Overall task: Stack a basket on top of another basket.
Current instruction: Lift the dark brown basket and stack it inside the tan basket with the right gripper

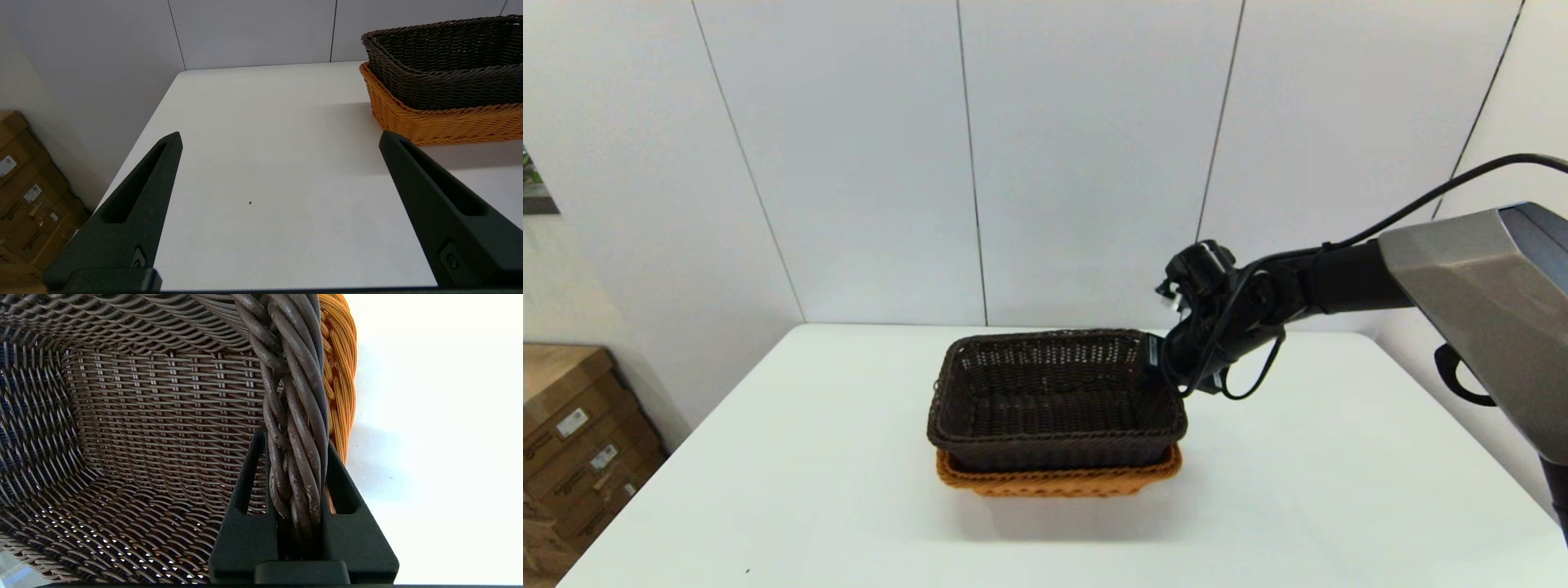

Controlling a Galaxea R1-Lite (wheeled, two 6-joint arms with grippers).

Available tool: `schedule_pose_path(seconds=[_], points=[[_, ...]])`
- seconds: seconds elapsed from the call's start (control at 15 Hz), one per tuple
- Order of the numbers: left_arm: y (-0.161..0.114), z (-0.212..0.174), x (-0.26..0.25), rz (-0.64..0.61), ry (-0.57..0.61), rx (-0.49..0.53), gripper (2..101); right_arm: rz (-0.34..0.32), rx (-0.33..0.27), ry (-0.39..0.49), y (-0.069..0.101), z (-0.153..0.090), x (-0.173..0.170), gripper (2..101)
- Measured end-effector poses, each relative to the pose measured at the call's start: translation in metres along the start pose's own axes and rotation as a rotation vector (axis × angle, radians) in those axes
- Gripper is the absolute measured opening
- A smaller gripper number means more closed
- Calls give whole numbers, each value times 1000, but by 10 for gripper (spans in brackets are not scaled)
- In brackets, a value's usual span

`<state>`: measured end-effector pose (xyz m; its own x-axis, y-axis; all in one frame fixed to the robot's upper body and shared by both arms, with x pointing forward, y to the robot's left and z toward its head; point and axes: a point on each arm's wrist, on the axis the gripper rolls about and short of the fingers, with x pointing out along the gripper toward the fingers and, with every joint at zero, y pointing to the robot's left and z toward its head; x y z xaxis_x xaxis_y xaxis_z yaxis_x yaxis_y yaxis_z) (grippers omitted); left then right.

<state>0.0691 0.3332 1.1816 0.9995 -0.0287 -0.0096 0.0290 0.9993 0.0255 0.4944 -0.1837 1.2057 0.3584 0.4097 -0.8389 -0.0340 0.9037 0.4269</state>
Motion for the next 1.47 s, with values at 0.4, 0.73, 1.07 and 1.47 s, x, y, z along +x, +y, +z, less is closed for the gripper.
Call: schedule_pose_path(seconds=[0.4, 0.73, 1.07, 1.47], points=[[0, 0, 0, 0, 0, 0, 978, 1, -1, -6, 1, 0, -4, 369], [0, 0, 0, 0, 0, 0, 978, -1, -1, -9, 1, 1, -6, 660], [0, 0, 0, 0, 0, 0, 978, 2, -1, -40, -3, 6, -19, 808], [0, 0, 0, 0, 0, 0, 978, 7, -45, -128, -5, 12, -78, 899]])
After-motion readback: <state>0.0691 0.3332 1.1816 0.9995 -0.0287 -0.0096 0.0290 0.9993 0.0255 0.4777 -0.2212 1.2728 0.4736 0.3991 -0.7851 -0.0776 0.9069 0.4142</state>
